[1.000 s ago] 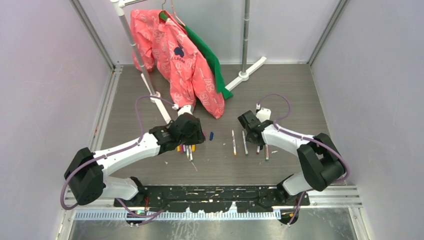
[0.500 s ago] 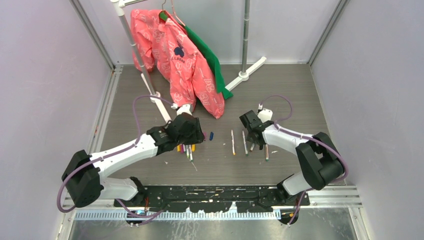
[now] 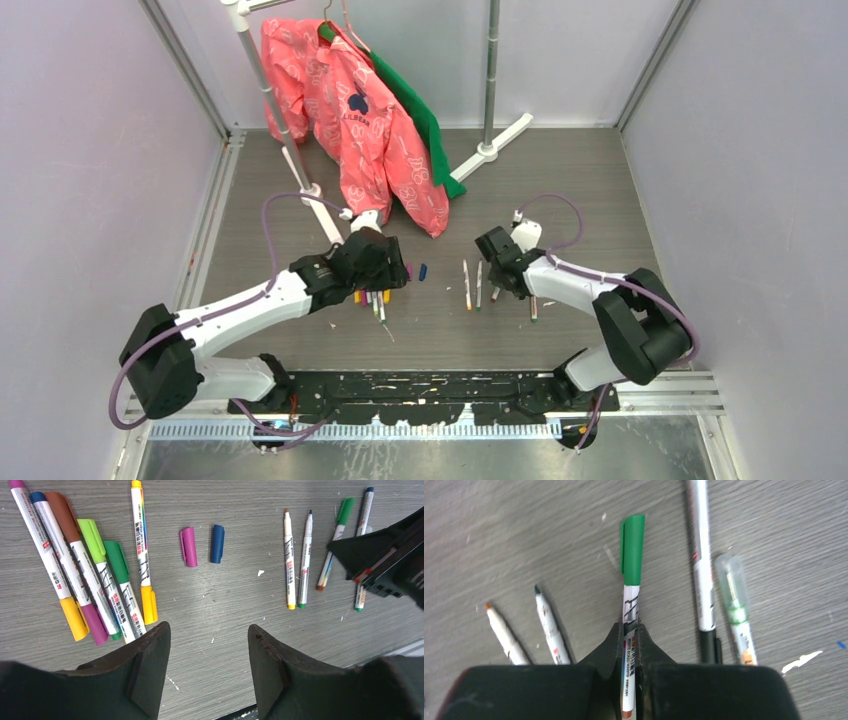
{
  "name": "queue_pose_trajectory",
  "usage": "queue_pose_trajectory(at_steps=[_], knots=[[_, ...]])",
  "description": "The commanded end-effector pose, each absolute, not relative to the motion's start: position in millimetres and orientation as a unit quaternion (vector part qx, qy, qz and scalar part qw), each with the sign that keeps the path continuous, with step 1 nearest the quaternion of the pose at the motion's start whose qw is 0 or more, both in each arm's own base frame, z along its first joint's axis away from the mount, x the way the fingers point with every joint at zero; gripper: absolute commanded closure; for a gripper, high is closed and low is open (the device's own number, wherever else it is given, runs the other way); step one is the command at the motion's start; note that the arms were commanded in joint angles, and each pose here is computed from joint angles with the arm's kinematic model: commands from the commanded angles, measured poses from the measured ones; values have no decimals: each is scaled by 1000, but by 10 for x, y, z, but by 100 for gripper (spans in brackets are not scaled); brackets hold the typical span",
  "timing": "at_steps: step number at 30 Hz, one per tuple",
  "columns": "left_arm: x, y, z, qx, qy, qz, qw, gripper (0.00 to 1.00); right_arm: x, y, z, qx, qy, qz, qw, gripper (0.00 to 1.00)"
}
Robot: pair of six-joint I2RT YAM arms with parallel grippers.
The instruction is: Open the pen caps
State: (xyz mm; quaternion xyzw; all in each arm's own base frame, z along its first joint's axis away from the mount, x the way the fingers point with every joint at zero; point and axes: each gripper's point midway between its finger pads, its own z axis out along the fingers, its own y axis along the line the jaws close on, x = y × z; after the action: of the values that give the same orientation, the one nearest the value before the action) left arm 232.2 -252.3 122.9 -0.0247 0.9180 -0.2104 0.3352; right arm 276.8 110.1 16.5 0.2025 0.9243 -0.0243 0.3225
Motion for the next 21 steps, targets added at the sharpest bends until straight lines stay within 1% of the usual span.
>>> queue_pose_trajectory(at_steps=[1,5,13,21], knots=[[2350,-2561,1372,-32,907,-231,350,40,2534,1268,244,137,939,-35,315,99],[2359,-2668,1392,-30,906,-249,342,39,2482,1586,588,75,931,3,357,99],[2359,-2914,1424,-38,900,-297,317,38,2206,2218,1019,-13,913,119,389,99],[2377,-3039,1445,-51,895,-322,304,38,1941,2823,1059,-81,899,200,380,99]])
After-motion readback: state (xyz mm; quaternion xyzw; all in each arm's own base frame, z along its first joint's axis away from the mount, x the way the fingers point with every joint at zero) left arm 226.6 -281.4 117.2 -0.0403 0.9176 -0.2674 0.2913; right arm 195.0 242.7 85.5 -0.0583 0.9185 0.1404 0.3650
